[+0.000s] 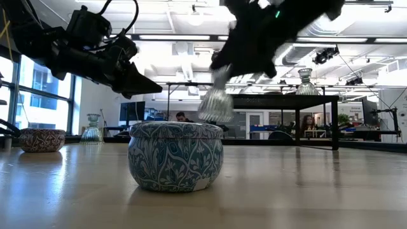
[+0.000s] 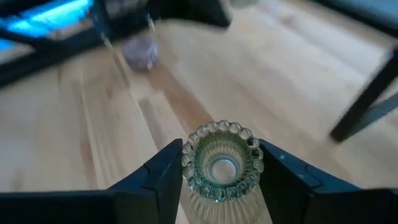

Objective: Pick & Place candle stick holders
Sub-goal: Put the green glass candle holder on the shelf aligned with the other green glass candle holder

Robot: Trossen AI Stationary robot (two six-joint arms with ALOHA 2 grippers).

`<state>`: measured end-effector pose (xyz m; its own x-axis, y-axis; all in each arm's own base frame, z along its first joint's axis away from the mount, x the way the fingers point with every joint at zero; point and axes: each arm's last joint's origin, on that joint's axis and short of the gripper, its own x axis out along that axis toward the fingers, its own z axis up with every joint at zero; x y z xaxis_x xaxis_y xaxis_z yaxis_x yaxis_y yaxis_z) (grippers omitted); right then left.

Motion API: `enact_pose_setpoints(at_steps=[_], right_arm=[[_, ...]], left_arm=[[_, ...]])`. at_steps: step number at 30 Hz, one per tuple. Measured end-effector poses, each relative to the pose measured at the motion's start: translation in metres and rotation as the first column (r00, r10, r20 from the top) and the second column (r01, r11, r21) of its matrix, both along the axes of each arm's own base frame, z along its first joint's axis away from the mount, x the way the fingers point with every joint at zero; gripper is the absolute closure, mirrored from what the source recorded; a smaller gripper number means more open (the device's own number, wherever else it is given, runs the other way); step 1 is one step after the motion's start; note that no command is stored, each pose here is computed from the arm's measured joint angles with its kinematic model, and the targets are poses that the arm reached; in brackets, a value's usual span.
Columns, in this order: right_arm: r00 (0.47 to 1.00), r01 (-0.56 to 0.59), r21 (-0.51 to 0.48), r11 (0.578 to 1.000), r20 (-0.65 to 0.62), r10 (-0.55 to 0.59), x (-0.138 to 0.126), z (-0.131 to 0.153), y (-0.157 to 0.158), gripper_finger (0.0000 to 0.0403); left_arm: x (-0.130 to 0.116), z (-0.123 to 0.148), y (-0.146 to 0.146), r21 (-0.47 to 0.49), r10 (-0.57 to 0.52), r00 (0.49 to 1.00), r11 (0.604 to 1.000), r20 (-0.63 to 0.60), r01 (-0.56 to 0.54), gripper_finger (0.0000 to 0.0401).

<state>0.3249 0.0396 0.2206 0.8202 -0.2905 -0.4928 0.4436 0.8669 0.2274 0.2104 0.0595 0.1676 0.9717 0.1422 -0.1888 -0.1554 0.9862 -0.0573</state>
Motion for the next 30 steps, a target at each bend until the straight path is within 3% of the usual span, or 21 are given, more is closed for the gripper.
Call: enact_pose_setpoints(at_steps=[6,12,20,30], right_arm=[[0.979,0.206,-0.074,0.976,0.018,-0.205,-0.038,0.081,-0.012,0.0241],[0.88,0.471,-0.097,0.877,-0.013,-0.474,-0.066,0.133,-0.035,0.0234],[0.779,0.612,-0.07,0.788,-0.115,-0.616,-0.073,0.119,-0.091,0.0237],[0.714,0.67,-0.056,0.741,-0.224,-0.663,-0.089,0.103,-0.143,0.0232]], left_arm=[[0.0,0.0,0.0,0.0,0.0,1.0,1.0,0.0,0.0,0.0391],[0.0,0.0,0.0,-0.001,0.0,1.0,1.0,0.001,0.0,0.0391],[0.0,0.0,0.0,-0.001,0.0,1.0,1.0,0.001,0.0,0.0391],[0.0,0.0,0.0,-0.004,0.001,1.0,1.0,0.001,-0.001,0.0391]])
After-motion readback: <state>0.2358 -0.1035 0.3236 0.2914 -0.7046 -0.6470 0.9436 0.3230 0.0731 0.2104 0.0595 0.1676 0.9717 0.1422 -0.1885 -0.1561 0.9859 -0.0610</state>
